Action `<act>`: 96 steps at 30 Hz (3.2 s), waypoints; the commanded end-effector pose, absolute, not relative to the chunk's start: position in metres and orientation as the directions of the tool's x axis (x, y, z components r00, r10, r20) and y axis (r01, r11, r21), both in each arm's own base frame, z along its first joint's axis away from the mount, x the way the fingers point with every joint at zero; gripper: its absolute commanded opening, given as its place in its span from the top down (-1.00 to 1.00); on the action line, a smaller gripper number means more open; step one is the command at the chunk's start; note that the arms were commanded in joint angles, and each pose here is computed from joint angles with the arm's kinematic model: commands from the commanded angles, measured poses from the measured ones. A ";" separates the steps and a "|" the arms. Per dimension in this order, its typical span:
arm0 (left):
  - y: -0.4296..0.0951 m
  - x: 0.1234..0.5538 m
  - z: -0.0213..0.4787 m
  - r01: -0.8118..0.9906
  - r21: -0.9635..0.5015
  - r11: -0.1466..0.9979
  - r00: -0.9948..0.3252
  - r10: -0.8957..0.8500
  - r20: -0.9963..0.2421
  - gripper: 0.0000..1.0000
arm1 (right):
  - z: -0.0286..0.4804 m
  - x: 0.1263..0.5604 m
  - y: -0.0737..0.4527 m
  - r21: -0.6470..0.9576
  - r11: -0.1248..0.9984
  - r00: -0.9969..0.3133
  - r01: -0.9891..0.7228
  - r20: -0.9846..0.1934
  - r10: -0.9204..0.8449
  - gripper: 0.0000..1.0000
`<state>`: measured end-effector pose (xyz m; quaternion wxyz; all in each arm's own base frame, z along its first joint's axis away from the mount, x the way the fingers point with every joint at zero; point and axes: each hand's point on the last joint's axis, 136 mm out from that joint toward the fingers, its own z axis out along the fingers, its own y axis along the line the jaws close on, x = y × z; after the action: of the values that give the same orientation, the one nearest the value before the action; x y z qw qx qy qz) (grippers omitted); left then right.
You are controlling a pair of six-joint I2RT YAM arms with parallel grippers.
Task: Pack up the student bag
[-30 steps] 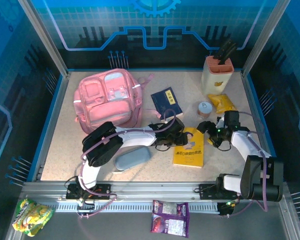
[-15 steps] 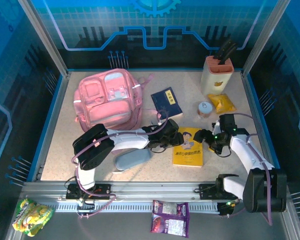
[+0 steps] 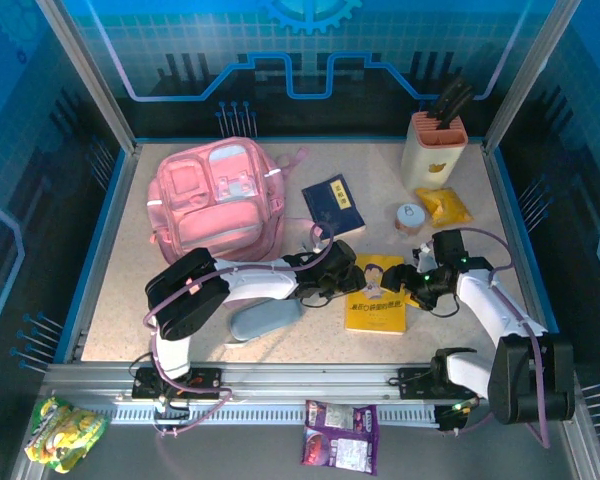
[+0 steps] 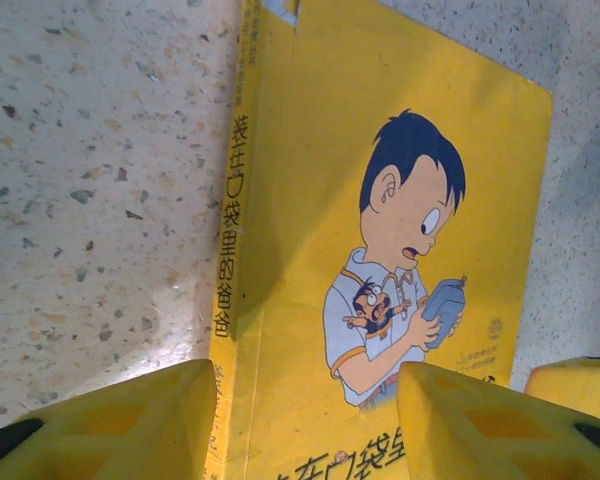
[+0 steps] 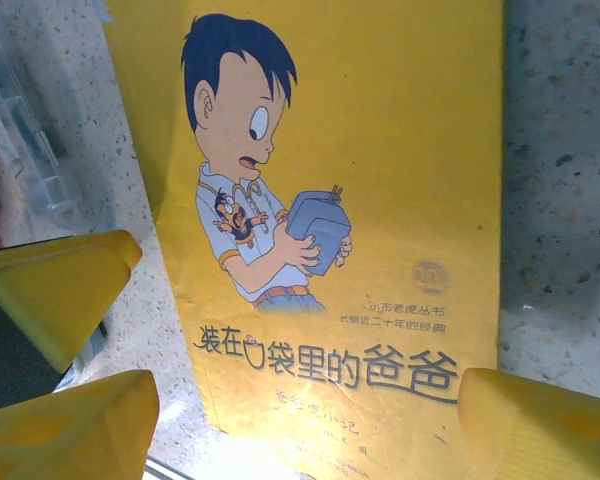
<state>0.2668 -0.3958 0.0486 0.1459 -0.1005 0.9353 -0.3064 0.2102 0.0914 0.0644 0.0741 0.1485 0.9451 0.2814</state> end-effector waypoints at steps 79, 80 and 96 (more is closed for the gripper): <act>-0.384 0.261 0.024 -0.051 -0.490 0.870 -0.945 -0.201 -0.258 0.04 | 0.109 0.195 0.129 0.628 0.776 -0.986 0.059 -0.085 0.143 0.33; -0.384 0.260 0.023 -0.054 -0.490 0.870 -0.945 -0.202 -0.256 0.05 | 0.110 0.196 0.129 0.628 0.776 -0.986 0.055 -0.087 0.141 0.33; -0.384 0.261 0.023 -0.049 -0.482 0.875 -0.946 -0.196 -0.259 0.04 | 0.108 0.196 0.127 0.620 0.783 -0.987 0.059 -0.083 0.140 0.63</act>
<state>0.2575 -0.3852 0.0271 0.1487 -0.0708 0.9524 -0.2564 0.1939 0.1255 0.1023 0.0632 0.0551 0.9459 0.3135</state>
